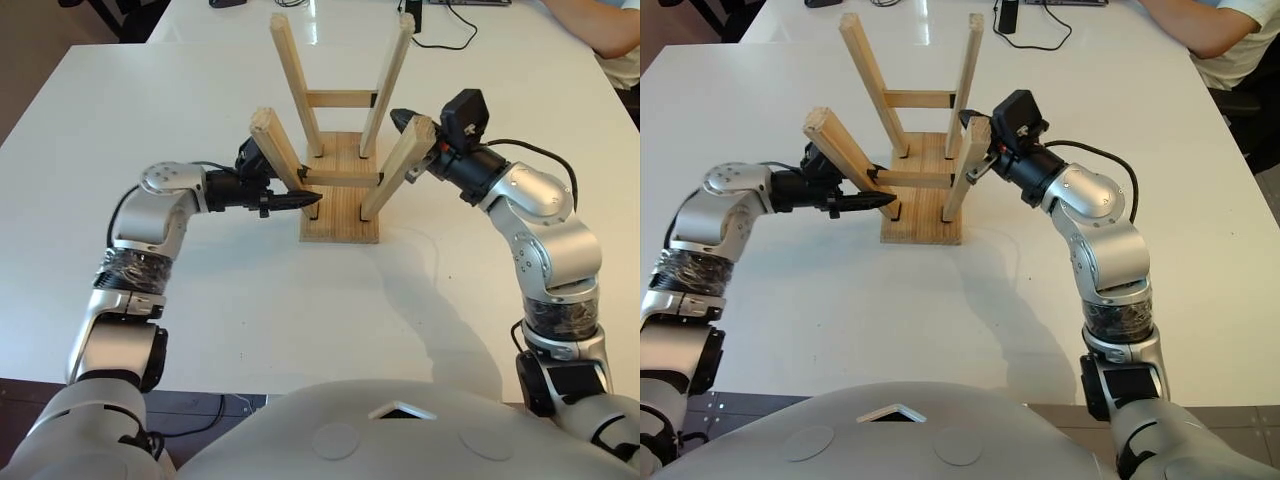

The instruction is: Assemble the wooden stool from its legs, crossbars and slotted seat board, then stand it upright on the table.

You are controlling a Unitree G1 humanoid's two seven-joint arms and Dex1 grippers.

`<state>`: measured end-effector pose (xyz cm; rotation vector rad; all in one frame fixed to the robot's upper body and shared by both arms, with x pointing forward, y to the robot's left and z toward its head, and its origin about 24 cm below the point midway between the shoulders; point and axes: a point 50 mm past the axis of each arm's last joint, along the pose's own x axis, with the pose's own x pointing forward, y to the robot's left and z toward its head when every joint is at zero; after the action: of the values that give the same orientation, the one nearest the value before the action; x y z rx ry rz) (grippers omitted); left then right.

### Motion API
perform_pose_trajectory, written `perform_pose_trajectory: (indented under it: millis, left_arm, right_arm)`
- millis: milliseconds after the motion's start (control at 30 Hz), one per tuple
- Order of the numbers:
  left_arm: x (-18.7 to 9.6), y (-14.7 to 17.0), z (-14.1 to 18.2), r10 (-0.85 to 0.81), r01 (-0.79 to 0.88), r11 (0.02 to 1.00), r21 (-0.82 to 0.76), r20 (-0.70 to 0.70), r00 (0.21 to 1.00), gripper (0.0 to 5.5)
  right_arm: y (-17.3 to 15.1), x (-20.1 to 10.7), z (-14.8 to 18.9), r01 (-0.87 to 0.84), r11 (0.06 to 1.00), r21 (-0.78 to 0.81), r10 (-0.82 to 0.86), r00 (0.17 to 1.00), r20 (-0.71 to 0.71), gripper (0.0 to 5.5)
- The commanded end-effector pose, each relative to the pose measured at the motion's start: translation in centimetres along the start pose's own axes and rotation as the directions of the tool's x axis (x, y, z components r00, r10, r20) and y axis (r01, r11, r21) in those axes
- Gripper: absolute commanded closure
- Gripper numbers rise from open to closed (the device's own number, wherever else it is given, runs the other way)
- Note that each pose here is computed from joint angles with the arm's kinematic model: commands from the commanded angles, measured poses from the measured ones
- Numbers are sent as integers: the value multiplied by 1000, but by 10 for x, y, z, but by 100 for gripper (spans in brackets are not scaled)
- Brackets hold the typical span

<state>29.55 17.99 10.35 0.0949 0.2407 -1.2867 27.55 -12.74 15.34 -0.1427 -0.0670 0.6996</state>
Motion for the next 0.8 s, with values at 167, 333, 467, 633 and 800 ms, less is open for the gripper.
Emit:
perform_pose_trajectory:
  millis: [167,333,467,633,800]
  left_arm:
    - [-18,-8,24,249,-251,942,222,35,968,208]
    - [-34,-33,28,392,-401,879,259,87,916,208]
    - [-34,-66,39,488,-517,848,117,209,848,208]
    - [-32,-130,25,578,-399,794,-459,363,731,222]
    - [-60,-104,6,873,-618,469,-631,223,435,293]
  right_arm:
    - [-24,-4,3,259,966,-15,-258,965,53,495]
    - [-25,-22,11,340,940,7,-340,937,84,495]
    - [-34,-36,22,442,896,38,-443,889,111,495]
    - [-14,-52,-1,486,874,-23,-486,873,-23,550]
    - [31,-35,-10,464,881,-90,-468,883,-29,550]
